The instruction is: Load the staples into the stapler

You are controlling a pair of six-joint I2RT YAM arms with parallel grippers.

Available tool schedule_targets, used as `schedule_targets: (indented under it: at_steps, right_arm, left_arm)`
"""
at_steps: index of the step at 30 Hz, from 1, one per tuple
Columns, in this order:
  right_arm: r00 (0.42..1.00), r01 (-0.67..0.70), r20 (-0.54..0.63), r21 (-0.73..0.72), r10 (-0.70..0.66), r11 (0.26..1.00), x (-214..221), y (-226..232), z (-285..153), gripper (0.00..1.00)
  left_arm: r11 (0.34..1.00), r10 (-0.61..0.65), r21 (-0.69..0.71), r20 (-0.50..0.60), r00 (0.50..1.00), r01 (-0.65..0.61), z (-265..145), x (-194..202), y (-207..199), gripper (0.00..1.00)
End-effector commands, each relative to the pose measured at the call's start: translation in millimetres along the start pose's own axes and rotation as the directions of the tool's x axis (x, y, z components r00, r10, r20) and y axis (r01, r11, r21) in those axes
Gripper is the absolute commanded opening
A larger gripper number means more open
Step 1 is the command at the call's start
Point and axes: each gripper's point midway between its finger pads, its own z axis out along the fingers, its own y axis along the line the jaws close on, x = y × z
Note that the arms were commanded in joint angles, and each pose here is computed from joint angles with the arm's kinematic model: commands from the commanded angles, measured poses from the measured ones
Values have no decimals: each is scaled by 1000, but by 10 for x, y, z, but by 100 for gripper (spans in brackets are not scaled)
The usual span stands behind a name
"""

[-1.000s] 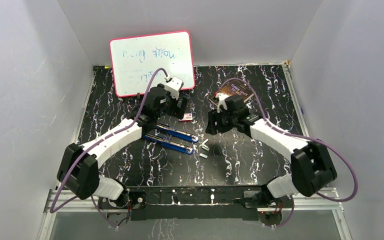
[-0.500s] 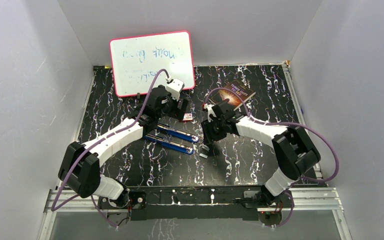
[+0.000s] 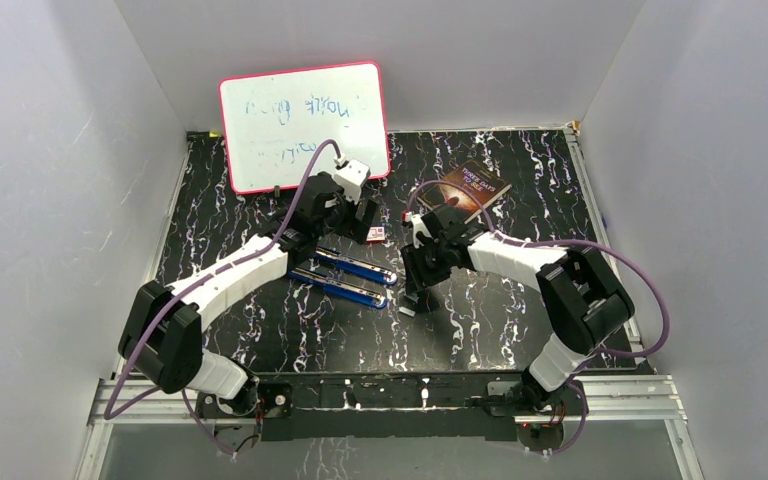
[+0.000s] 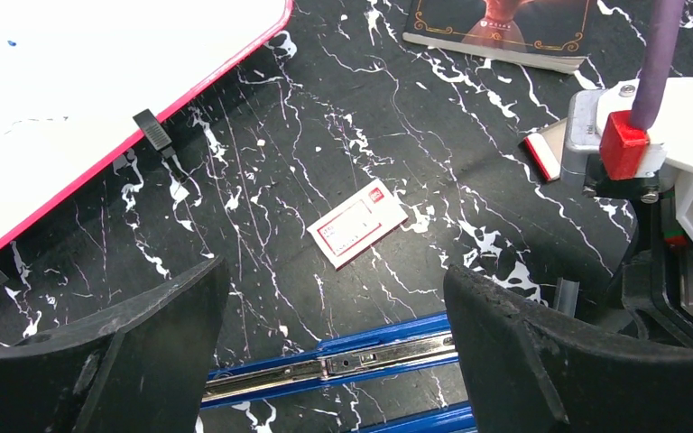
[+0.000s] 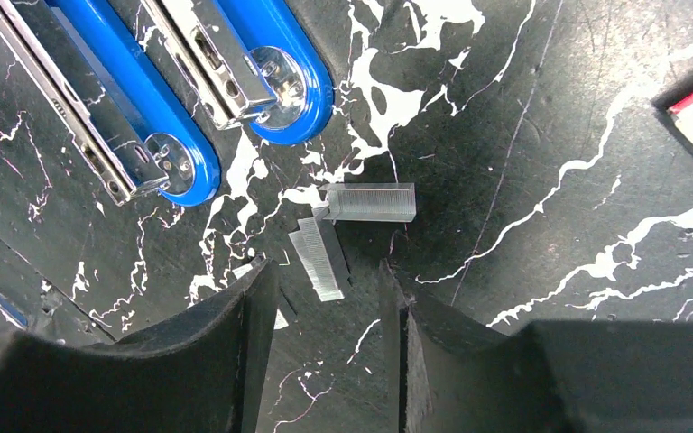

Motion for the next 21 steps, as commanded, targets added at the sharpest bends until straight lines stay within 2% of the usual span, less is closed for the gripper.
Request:
schedule_targets:
  at_steps: [1, 21]
  right_arm:
    - [999, 35, 42, -42, -33, 999, -184, 96, 15, 51]
    - [999, 47, 19, -22, -47, 999, -150, 64, 81, 37]
  left_arm:
    - [1000, 9, 3, 10, 1000, -9, -10, -76, 0, 87]
    - [1000, 15, 15, -2, 1000, -15, 1, -56, -22, 88]
